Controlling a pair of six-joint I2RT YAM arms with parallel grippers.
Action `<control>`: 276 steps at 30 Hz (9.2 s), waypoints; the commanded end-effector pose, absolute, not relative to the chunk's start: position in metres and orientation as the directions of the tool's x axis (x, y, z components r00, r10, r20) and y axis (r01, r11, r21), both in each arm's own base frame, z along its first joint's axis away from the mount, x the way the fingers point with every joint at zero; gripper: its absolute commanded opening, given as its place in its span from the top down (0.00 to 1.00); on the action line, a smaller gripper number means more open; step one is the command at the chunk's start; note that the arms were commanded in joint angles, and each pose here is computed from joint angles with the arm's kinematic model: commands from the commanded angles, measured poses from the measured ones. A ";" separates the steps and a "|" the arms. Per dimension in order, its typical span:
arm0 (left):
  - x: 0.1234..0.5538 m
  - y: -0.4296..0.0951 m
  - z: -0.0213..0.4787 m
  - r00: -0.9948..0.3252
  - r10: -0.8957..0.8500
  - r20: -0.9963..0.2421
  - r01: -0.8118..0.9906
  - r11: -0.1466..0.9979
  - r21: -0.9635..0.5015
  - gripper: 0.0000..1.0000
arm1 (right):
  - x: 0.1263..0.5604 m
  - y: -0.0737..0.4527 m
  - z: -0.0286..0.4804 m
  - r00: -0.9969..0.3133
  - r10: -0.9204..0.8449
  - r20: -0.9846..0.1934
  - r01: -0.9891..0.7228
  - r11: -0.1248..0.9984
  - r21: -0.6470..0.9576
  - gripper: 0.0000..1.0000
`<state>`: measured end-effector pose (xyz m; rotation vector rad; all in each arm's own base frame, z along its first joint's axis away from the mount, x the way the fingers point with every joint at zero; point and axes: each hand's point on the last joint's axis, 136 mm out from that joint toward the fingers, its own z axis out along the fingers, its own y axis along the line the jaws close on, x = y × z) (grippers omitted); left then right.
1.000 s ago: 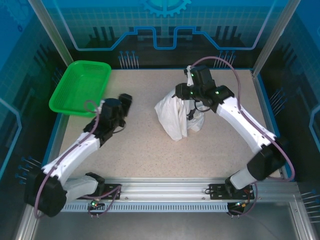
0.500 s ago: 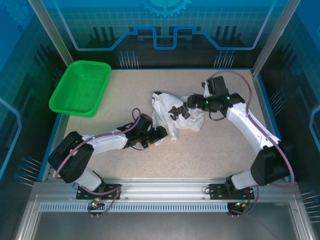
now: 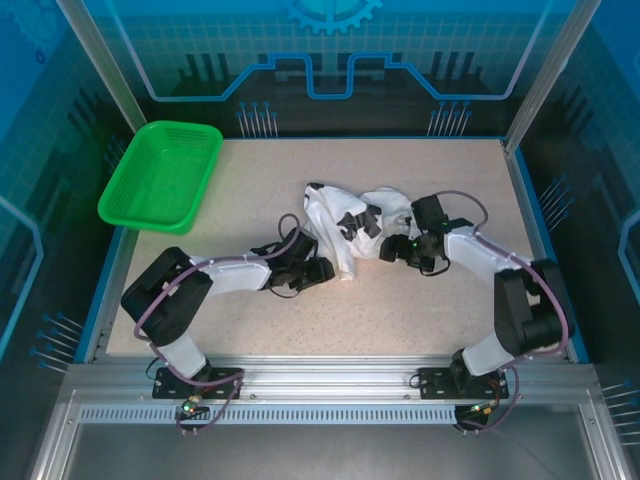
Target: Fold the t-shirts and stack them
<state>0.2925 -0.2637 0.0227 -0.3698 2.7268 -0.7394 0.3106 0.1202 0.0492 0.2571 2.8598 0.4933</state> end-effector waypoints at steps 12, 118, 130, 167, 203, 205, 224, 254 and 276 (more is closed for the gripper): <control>0.301 -0.216 0.028 -0.880 -0.291 -0.376 -0.166 0.929 -0.329 1.00 | 0.347 0.126 0.023 -0.967 0.230 -0.109 0.170 0.902 0.397 0.84; 0.293 -0.116 0.045 -0.763 -0.623 -0.171 -0.568 0.773 -0.283 0.16 | 0.425 0.177 0.098 -0.933 -0.004 -0.359 -0.101 0.963 0.252 0.42; 0.235 -0.101 0.010 -0.815 -0.548 -0.190 -0.514 0.834 -0.201 0.26 | 0.479 0.256 0.008 -0.941 -0.216 -0.261 -0.253 0.960 0.119 0.45; 0.390 -0.111 0.053 -0.696 -0.659 -0.286 -0.591 0.752 -0.293 1.00 | 0.649 -0.008 0.072 -0.633 0.607 -0.480 0.483 0.795 0.367 0.58; 0.399 -0.163 0.037 -0.771 -0.629 -0.104 -0.490 0.689 -0.534 0.72 | 0.363 0.056 0.025 -0.851 0.513 -0.110 0.401 0.772 0.494 0.58; 0.405 -0.160 0.035 -0.758 -0.642 -0.116 -0.505 0.689 -0.520 0.86 | 0.364 0.056 0.022 -0.851 0.514 -0.104 0.404 0.770 0.494 0.74; 0.528 -0.169 0.076 -0.819 -0.531 -0.218 -0.459 0.834 -0.306 0.75 | 0.390 0.051 0.042 -0.841 0.515 -0.164 0.393 0.791 0.468 0.99; 0.491 -0.147 0.044 -0.730 -0.667 -0.146 -0.527 0.686 -0.502 0.69 | 0.396 0.064 0.030 -0.862 0.487 -0.143 0.352 0.776 0.523 1.00; 0.518 -0.157 0.032 -0.755 -0.644 -0.123 -0.490 0.679 -0.546 0.83 | 0.397 0.064 0.029 -0.865 0.484 -0.136 0.350 0.773 0.530 1.00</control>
